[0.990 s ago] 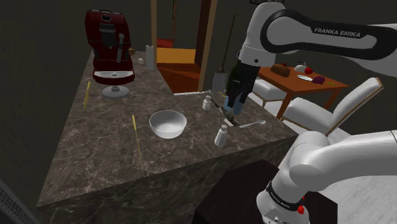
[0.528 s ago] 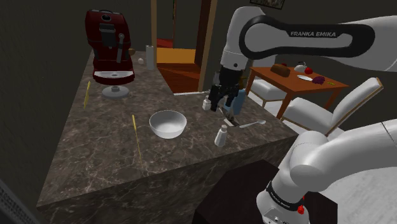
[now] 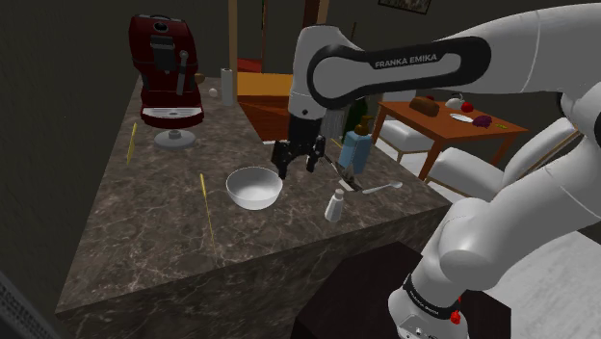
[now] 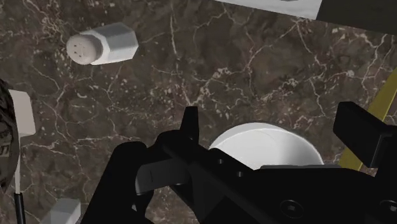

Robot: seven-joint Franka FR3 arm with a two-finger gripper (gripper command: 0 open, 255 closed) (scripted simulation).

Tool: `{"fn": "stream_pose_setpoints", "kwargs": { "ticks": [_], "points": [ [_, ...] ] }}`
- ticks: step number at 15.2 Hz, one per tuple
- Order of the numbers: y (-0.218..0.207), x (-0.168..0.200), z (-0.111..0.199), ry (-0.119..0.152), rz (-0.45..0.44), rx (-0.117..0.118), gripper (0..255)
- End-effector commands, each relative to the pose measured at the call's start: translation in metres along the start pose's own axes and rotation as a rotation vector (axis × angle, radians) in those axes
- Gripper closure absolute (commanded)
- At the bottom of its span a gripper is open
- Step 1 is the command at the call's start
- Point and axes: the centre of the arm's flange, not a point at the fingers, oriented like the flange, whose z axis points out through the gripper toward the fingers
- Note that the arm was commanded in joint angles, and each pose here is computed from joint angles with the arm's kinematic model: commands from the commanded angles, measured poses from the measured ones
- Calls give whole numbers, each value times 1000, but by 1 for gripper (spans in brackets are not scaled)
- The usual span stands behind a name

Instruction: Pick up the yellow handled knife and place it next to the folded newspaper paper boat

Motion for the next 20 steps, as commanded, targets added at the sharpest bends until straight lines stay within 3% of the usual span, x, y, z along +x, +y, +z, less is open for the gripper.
{"fn": "stream_pose_setpoints", "kwargs": {
  "ticks": [1, 20],
  "points": [
    [-24, 15, 11, -4, 23, -7, 0],
    [-199, 169, 121, -37, 229, -80, 0]
  ]
}}
